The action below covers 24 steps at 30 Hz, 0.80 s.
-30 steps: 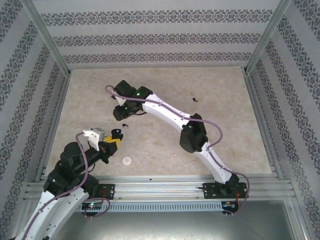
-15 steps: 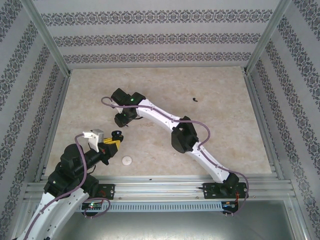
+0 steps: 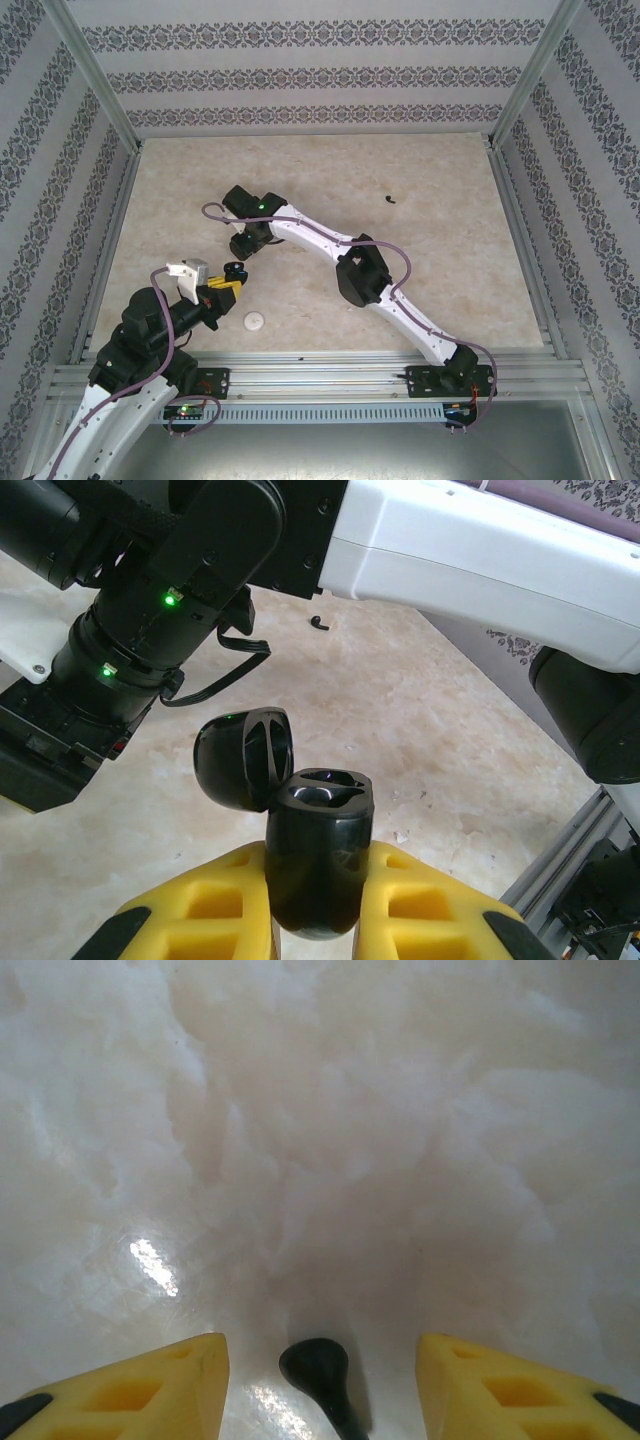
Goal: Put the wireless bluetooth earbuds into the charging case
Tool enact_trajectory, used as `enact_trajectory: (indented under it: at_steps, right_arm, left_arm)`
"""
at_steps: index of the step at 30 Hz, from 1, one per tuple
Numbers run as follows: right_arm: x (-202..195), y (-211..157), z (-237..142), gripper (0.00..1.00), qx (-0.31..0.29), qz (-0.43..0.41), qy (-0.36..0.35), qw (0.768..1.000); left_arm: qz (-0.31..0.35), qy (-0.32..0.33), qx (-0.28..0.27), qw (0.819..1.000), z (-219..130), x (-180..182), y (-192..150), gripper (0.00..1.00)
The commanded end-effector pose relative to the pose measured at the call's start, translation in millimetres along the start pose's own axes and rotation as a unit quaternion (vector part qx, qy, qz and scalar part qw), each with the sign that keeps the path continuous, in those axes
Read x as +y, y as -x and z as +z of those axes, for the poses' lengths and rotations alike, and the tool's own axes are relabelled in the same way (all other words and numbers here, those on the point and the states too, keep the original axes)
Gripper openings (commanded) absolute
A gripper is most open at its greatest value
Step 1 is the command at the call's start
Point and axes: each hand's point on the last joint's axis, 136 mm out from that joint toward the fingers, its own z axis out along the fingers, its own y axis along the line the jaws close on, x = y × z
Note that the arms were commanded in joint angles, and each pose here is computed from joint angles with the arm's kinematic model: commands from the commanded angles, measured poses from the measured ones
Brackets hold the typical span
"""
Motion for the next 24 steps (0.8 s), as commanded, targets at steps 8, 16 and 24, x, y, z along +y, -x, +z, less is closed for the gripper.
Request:
enact_trajectory:
  at_steps: [8, 16, 24]
  right_arm:
    - [5.1, -19.8, 20.8, 0.39, 0.035, -0.019, 0.006, 0.999]
    - [-0.1, -26.5, 9.5, 0.25, 0.049, 0.006, 0.001, 0.999]
    - [-22.8, -45.5, -19.2, 0.21, 0.066, 0.067, -0.018, 0.995]
  left_arm:
    - [-0.004, -0.009, 0.002, 1.000, 2.7, -2.5, -1.0, 0.00]
    - [-0.006, -0.008, 0.002, 1.000, 2.7, -2.5, -0.7, 0.00]
    - [-0.010, -0.013, 0.002, 1.000, 5.2, -3.9, 0.9, 0.00]
